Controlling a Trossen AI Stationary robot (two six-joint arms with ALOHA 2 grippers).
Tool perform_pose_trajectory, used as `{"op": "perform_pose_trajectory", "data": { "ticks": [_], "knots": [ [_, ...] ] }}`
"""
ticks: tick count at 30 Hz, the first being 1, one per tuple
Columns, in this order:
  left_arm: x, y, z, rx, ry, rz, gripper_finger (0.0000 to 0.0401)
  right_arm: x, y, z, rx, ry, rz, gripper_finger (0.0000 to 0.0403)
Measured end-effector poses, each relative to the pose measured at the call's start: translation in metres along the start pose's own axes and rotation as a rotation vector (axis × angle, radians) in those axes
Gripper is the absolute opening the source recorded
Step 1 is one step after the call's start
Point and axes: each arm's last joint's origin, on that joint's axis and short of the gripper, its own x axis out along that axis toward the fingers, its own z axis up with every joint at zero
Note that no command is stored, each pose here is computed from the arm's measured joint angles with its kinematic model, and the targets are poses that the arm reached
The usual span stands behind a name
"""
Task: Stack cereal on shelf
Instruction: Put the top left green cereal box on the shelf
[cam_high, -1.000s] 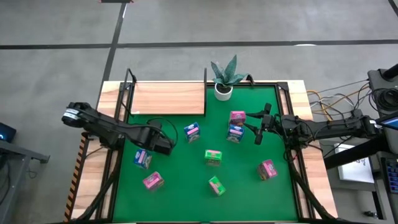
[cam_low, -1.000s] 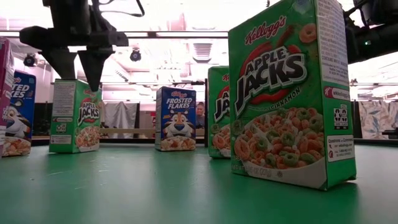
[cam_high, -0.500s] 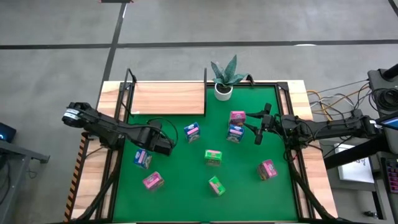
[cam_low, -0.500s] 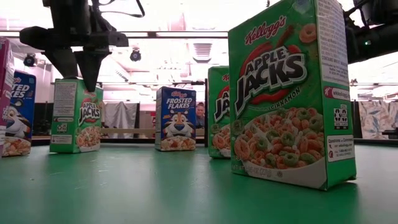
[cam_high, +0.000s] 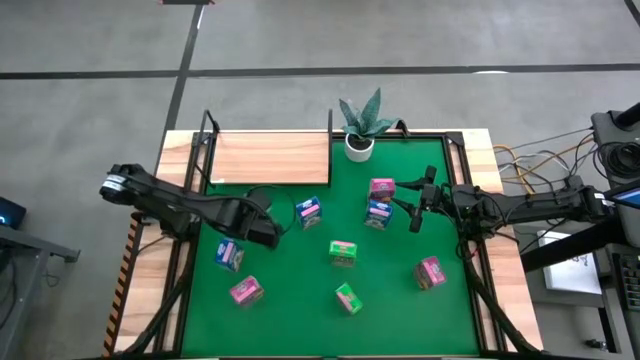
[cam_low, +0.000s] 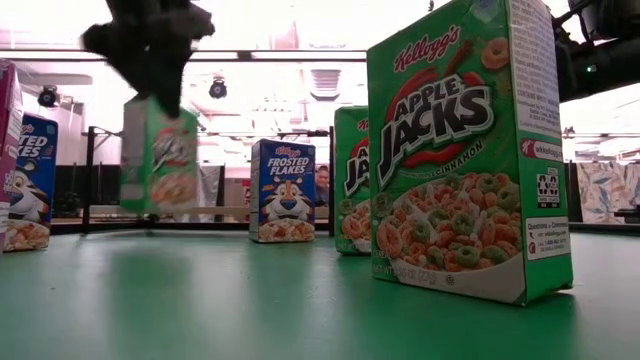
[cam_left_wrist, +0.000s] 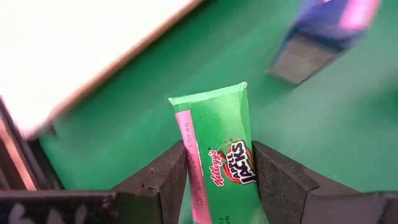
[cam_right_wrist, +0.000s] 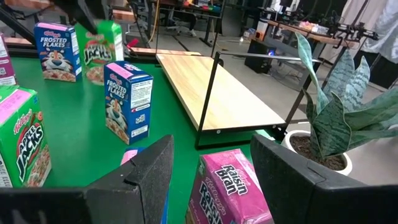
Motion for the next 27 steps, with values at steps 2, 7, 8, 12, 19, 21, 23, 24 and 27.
{"op": "perform_pose_trajectory", "data": {
  "ticks": [2, 7, 8, 12, 19, 21, 23, 24, 27],
  "knots": [
    [-0.011, -0.001, 0.009, 0.121, -0.044, -0.024, 0.0155, 0.0, 0.0, 0.0, 0.008, 0.0, 0.0, 0.0206],
    [-0.03, 0.003, 0.034, 0.441, -0.107, -0.057, 0.0155, 0.0, 0.001, -0.001, 0.055, 0.006, 0.023, 0.0206],
    [-0.032, 0.005, 0.039, 0.529, -0.115, -0.058, 0.0155, 0.0, 0.001, -0.001, 0.062, 0.005, 0.038, 0.0206],
    [-0.032, 0.016, 0.056, 0.839, -0.132, -0.028, 0.0155, 0.0, 0.002, -0.001, 0.088, 0.002, 0.079, 0.0206],
    [-0.006, 0.068, 0.103, 0.941, -0.091, 0.042, 0.0155, 0.0, 0.002, -0.001, 0.091, 0.002, 0.08, 0.0206],
    [0.002, 0.085, 0.118, 0.947, -0.086, 0.011, 0.0155, 0.0, 0.002, -0.001, 0.105, 0.0, 0.08, 0.0206],
    [0.011, 0.104, 0.132, 0.956, -0.09, -0.036, 0.0155, 0.0, 0.002, 0.0, 0.121, -0.004, 0.079, 0.0206],
    [0.015, 0.114, 0.138, 0.951, -0.095, -0.052, 0.0155, 0.0, 0.002, 0.0, 0.132, -0.004, 0.079, 0.0206],
    [0.025, 0.146, 0.154, 0.935, -0.119, -0.079, 0.0155, 0.0, 0.002, 0.0, 0.152, -0.003, 0.079, 0.0206]
  ]
}}
